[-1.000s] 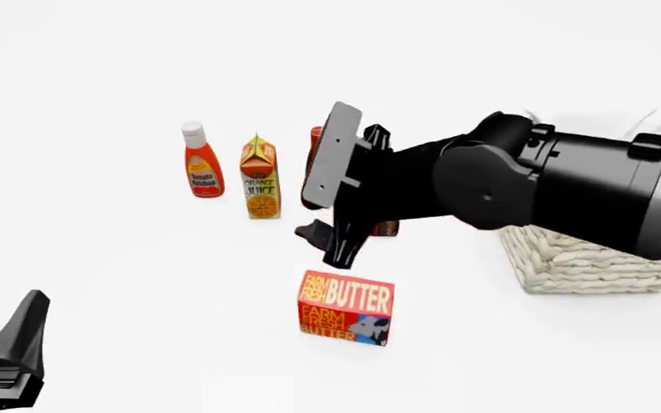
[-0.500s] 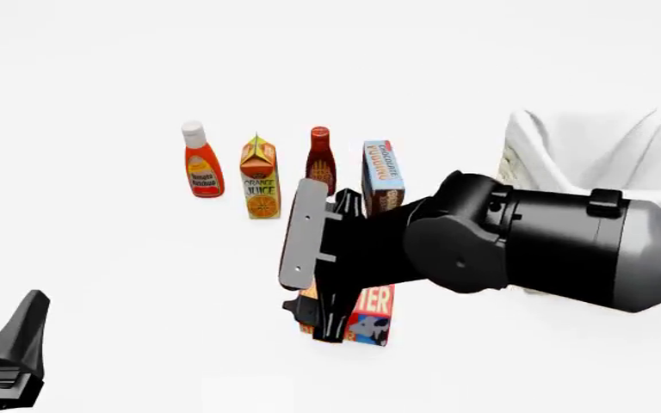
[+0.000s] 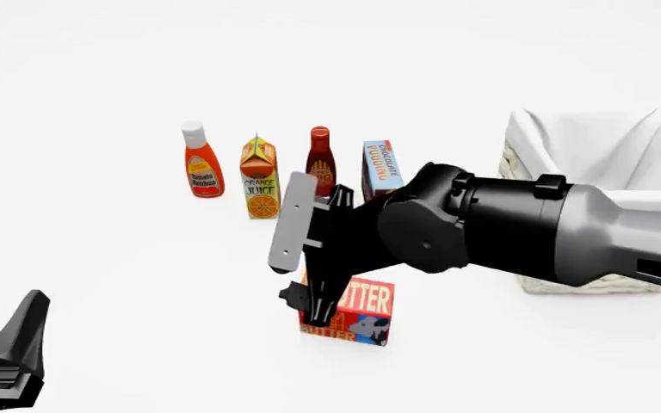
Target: Pick the butter and place it in the basket.
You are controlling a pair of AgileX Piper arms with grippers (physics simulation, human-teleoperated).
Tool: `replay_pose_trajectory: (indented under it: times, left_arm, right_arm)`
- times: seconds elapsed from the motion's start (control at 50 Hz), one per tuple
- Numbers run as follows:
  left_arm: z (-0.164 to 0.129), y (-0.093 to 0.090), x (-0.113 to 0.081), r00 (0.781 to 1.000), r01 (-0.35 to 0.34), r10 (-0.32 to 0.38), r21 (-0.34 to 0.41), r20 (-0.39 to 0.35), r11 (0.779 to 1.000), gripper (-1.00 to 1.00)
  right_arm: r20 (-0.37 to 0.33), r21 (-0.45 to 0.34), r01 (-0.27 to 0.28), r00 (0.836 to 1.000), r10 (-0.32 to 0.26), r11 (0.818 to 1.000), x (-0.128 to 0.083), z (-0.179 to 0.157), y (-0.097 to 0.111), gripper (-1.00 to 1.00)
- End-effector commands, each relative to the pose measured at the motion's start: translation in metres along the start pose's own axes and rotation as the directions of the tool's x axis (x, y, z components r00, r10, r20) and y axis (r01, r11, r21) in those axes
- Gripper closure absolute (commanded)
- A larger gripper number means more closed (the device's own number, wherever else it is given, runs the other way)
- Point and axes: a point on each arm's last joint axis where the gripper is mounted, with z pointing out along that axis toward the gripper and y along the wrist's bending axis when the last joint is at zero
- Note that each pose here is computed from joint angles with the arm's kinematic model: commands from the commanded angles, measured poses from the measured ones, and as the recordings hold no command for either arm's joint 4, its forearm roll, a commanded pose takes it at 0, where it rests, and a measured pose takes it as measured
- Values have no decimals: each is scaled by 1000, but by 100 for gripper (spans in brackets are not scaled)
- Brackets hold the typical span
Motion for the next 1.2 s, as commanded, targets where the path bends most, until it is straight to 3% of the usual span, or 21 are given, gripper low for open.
replay_pose_trajectory:
  times: [0.02,0.3,0.74,1.2]
  left_arm:
    - [0,0,0,1000,0,0,0,0,1000,-100]
    - [0,0,0,1000,0,0,0,0,1000,-100]
    - [0,0,0,1000,0,0,0,0,1000,-100]
    - [0,0,0,1000,0,0,0,0,1000,-100]
  right_arm:
    - [-15,-3,-20,1000,20,1000,2,10,-3,-100]
    - [-33,-20,-35,999,34,999,8,21,4,-100]
    - [-85,-11,-72,994,71,997,22,52,-11,-100]
    - [-126,-31,-82,989,78,996,41,76,-2,-100]
